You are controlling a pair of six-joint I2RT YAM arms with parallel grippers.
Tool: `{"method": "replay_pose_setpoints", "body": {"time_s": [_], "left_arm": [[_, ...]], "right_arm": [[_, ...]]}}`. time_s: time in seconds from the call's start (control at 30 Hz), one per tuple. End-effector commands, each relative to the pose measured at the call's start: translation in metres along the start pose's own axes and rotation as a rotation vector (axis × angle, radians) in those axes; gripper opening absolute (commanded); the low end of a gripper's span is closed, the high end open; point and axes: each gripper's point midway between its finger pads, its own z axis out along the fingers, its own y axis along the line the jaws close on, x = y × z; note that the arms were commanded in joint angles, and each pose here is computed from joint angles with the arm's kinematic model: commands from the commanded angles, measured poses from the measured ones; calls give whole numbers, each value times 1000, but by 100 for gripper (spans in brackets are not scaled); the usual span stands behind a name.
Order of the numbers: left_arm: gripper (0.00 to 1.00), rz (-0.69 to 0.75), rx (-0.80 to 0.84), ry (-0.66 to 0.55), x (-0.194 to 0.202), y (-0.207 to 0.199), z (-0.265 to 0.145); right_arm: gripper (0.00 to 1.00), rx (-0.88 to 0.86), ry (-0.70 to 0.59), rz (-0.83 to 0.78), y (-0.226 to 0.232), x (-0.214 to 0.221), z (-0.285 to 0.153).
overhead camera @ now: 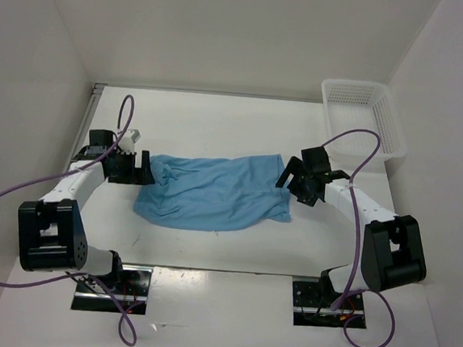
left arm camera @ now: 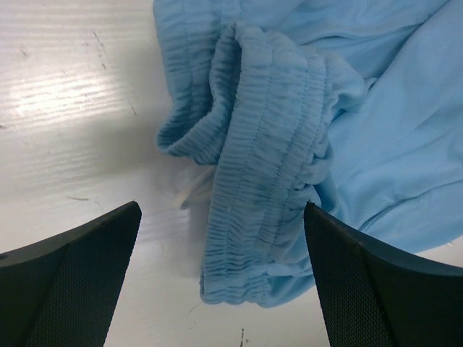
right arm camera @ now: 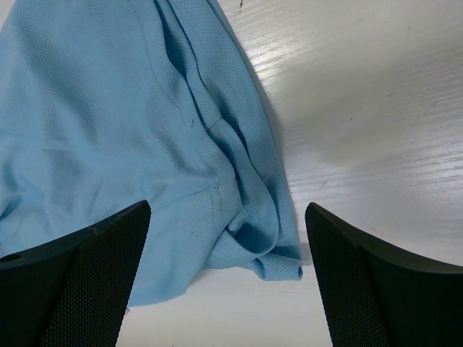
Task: Fold and stack the shorts
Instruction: Fold the shorts
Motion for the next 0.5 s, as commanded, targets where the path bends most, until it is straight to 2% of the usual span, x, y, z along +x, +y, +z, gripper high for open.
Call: {"method": "replay_pose_setpoints", "body": {"time_s": [0.0,0.13,0.37,0.4,0.43,0.47], "left_arm": [[100,23,9,-47,-15,4,12],[100,24,8,-49,-20,13,33],[98,-14,32,38,4,22,65],[95,-8,50,42,5,18,70],[82,0,60,59,9,14,74],[73,14,66,53,7,10,75]], "right_arm": [[92,-24,-42,-6,6,-10,-4],[92,-24,-42,-6,6,-10,-4],[92,-30,-78,5,9,-19,-10],[92,-30,-78,5,9,-19,-13],[92,-30,-78,5,9,-19,-13],[92,-30,-78,5,9,-19,-13]]}}
